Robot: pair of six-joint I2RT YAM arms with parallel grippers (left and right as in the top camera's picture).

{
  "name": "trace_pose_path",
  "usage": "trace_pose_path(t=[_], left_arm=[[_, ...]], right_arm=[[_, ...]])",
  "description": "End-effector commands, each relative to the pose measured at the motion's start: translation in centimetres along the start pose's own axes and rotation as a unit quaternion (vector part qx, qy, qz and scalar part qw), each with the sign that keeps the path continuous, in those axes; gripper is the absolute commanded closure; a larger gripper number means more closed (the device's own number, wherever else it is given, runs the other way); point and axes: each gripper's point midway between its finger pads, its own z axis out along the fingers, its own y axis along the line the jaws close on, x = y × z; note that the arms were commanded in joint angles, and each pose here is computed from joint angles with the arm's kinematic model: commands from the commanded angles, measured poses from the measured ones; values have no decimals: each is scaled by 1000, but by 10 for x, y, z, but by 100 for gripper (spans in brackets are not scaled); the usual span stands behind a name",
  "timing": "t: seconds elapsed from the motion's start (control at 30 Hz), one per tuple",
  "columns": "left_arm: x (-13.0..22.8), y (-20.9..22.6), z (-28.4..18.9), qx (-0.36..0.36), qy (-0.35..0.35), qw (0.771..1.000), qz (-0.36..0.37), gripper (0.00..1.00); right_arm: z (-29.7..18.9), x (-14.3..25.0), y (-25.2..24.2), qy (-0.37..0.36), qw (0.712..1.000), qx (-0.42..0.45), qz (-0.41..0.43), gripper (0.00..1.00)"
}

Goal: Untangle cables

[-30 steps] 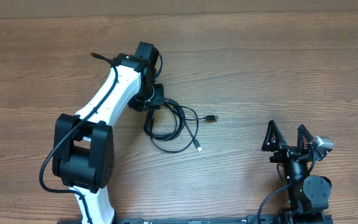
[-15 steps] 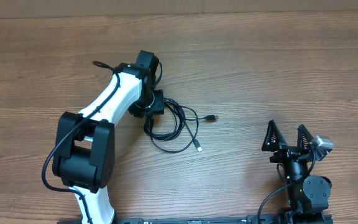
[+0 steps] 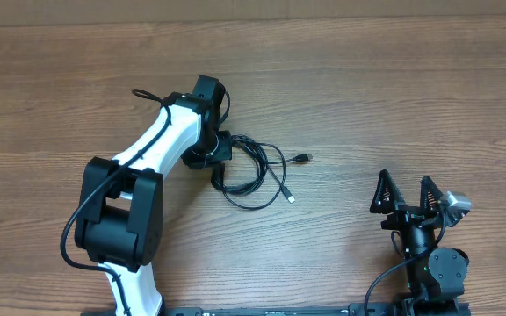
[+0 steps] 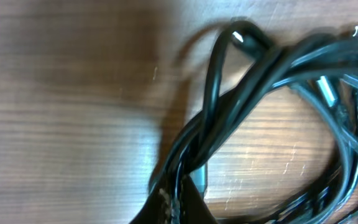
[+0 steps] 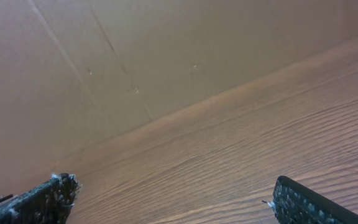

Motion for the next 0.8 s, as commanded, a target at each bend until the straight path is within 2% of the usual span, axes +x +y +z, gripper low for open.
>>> trace_pose_path(t=[0.0, 0.13, 0.23, 0.3, 0.6, 0.77], left_arm=[[-18, -8, -29, 9, -16, 1000, 3, 96], [-28, -15, -49, 13, -29, 999, 18, 96], [-29, -15, -47, 11, -30, 999, 18, 67], [-25, -12, -43, 8, -23, 1000, 18, 61], [-11, -3, -13, 1, -10, 1000, 16, 51], [-7, 0, 0, 2, -10, 1000, 16, 54]], right_arm=[[0, 2, -2, 1, 1000, 2, 2, 0], [0, 2, -2, 1, 1000, 2, 2, 0], [0, 2, -2, 1, 1000, 2, 2, 0], [0, 2, -2, 1, 1000, 2, 2, 0], [0, 2, -2, 1, 1000, 2, 2, 0], [0, 2, -2, 1, 1000, 2, 2, 0]])
